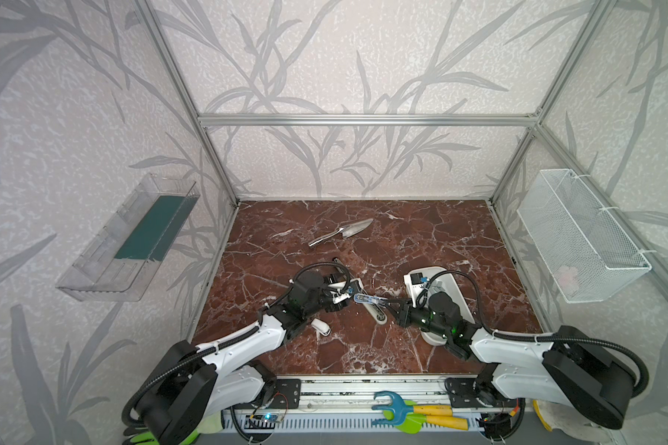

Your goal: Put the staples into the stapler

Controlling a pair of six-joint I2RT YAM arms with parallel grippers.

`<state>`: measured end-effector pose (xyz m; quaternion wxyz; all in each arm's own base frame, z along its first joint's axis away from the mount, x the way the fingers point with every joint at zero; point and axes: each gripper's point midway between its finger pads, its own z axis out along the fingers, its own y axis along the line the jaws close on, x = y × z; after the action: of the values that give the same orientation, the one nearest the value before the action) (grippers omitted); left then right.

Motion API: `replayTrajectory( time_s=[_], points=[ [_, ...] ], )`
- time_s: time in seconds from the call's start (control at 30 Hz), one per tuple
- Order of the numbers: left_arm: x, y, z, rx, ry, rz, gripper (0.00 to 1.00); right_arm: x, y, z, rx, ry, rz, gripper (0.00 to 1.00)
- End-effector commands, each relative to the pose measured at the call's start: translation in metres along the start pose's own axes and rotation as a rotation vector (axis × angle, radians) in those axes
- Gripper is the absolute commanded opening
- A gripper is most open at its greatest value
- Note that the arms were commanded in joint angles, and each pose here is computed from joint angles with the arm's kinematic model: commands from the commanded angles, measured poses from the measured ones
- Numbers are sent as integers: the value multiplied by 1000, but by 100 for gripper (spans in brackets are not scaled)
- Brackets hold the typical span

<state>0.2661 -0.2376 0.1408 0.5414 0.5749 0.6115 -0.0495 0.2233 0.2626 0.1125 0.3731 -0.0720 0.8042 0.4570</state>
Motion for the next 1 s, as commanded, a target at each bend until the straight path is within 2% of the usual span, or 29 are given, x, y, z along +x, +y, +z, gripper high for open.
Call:
replayTrajectory(
  time_s=[0.0,0.13,0.33,0.5,0.83,0.97],
  points=[
    [-36,-29,-14,164,-171,102,64,-7,0,-4,11,-29,-5,0],
    [-54,-65,-25,300,-263,219,68,-10,4,-6,-1,-44,-2,0],
    [-50,-79,-8,349,-188,277,68,-12,17,-9,-50,-54,-27,0],
    [-54,-76,10,303,-186,271,68,-11,24,-11,-68,-53,-43,0],
    [-56,-72,32,252,-170,287,76,-7,33,-8,-96,-37,-60,0],
    [-55,-76,37,273,-166,290,72,-5,38,-6,-122,-30,-61,0]
  ],
)
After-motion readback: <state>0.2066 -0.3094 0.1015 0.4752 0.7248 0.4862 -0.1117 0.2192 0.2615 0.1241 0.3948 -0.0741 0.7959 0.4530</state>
